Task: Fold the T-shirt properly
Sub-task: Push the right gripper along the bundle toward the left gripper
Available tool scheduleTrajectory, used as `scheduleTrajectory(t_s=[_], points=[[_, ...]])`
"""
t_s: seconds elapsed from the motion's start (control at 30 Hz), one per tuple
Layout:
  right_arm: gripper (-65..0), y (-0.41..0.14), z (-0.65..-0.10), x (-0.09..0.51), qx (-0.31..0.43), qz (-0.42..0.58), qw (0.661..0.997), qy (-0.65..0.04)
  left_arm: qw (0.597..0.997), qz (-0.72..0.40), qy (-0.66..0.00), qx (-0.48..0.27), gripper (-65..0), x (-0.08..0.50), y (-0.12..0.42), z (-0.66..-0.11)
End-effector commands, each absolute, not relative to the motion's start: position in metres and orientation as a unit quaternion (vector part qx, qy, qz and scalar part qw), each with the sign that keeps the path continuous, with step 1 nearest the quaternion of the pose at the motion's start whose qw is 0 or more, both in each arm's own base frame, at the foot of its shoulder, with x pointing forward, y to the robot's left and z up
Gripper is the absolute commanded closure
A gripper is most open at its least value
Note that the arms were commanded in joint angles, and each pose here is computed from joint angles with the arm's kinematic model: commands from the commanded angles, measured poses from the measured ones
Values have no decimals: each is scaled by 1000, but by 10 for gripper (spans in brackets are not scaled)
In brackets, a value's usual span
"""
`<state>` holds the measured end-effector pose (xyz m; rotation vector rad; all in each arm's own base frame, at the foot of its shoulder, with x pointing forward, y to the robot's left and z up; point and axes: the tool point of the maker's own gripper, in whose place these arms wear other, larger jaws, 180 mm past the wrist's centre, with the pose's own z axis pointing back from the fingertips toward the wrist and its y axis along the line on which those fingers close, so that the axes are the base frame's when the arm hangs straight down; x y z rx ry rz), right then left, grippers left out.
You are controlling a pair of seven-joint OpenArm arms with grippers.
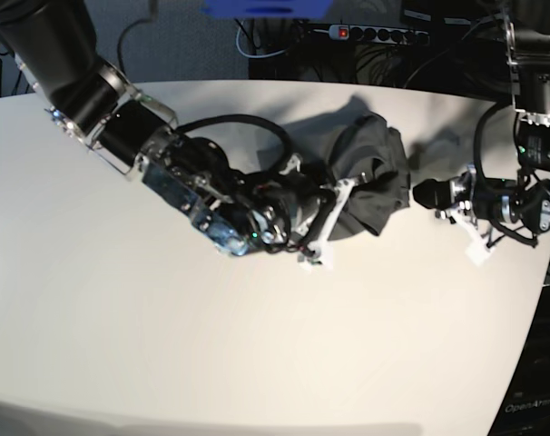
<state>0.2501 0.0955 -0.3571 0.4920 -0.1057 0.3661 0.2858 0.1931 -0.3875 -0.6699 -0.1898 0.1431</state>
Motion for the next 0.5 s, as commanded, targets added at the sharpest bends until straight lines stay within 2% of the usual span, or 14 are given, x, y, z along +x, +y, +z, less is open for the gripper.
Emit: scheduleTrajectory(t_s=[0.0,0.47], points=[[-1,98,-344,264,250,183,948,-76,936,64,-112,-328,-20,295,199,-375],[-1,102,-343,267,256,195,943,-91,935,65,-114,-328,-20,296,199,-374]])
